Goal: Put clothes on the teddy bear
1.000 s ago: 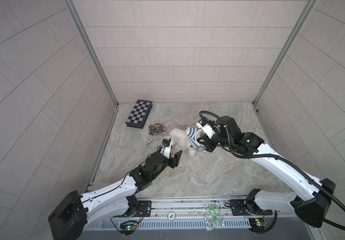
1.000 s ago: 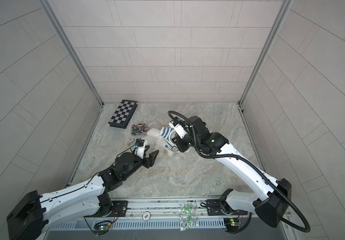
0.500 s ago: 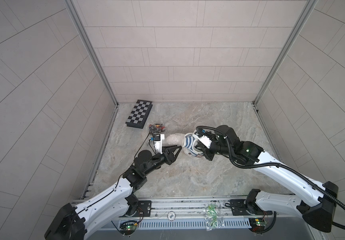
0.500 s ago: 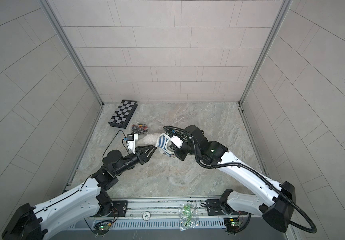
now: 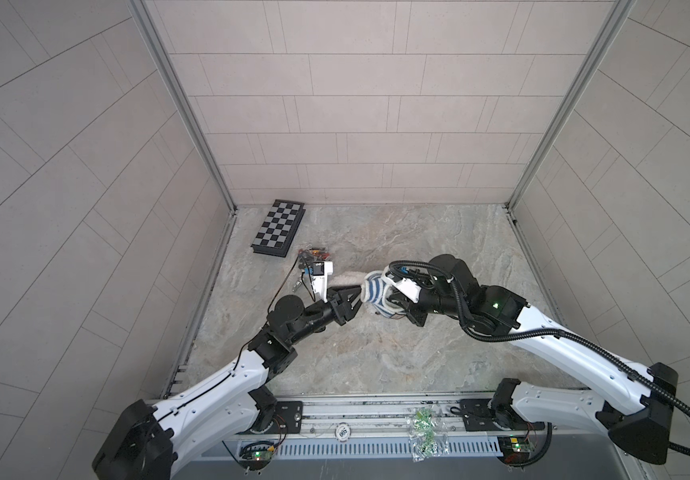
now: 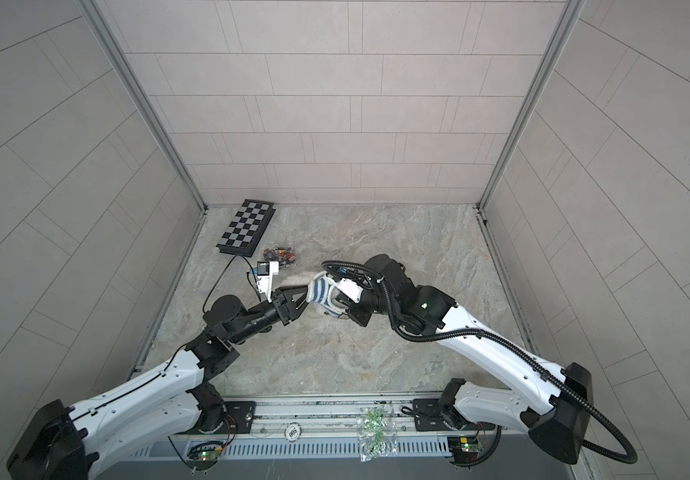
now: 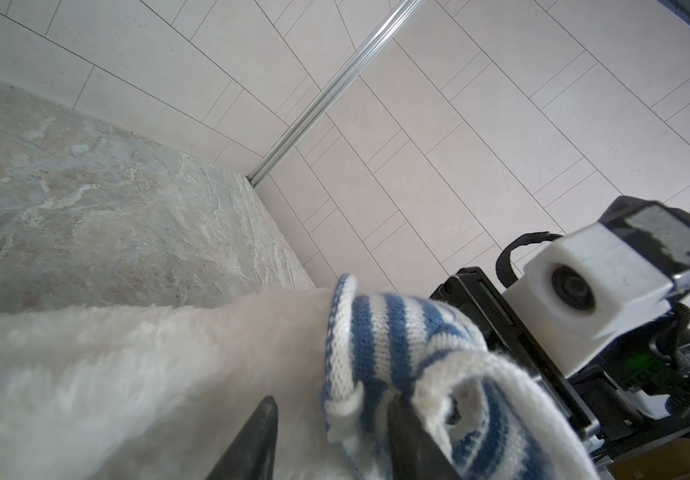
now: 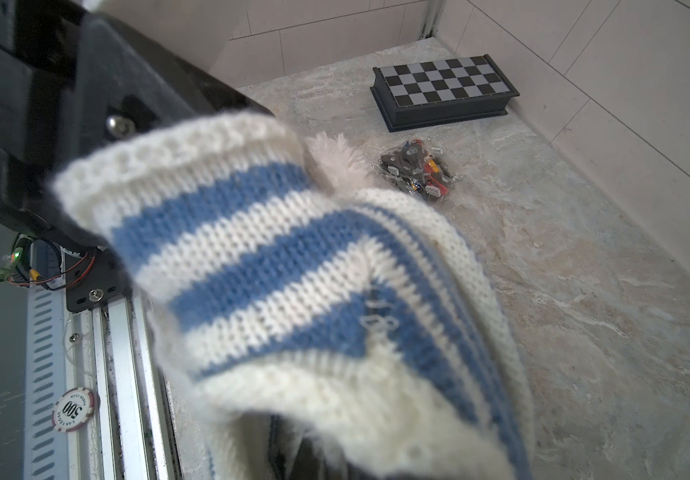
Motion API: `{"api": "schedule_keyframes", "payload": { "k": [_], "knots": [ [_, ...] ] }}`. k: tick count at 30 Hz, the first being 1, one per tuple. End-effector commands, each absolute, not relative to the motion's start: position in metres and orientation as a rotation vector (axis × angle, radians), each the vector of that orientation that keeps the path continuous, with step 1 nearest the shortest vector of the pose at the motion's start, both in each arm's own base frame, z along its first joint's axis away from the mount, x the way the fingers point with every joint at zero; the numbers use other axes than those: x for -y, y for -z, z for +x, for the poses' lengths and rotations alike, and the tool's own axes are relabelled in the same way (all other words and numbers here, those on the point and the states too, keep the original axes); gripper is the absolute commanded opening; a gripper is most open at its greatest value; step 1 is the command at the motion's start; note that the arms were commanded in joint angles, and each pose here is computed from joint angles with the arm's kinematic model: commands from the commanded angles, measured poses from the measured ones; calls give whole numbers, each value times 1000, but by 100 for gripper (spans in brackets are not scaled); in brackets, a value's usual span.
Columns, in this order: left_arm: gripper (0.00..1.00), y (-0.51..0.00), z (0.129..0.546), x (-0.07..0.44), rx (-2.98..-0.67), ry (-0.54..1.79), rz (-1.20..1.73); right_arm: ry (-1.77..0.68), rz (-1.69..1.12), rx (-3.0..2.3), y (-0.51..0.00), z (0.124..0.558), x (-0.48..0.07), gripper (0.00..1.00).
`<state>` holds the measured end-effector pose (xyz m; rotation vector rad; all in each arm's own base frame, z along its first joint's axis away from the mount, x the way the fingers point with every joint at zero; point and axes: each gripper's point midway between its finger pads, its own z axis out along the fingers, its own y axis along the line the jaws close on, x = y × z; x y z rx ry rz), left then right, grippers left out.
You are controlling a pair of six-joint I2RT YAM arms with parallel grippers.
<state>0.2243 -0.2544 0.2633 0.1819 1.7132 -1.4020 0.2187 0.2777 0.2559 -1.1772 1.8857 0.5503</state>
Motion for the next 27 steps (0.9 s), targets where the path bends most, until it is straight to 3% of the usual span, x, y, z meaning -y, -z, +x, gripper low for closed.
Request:
{"api": "schedule_keyframes", "payload": {
  "k": [1, 4, 9, 17, 27],
  "knots": [
    [34, -293, 224, 256, -1636, 1412, 221, -546, -1217, -1827, -266, 213, -278, 0],
    [18, -296, 226, 255, -1635, 1402, 214, -543, -1225, -1828, -265, 212, -278, 0],
    [0, -285, 235, 251, -1715, 1325, 165, -513, -1262, -1811, -265, 207, -280, 0],
    [0, -258, 254, 237, -1855, 1130, 80, -418, -1379, -1750, -262, 191, -285, 0],
    [0, -194, 248, 227, -2054, 980, 113, -374, -1136, -1673, -304, 208, -271, 0]
  ]
}}
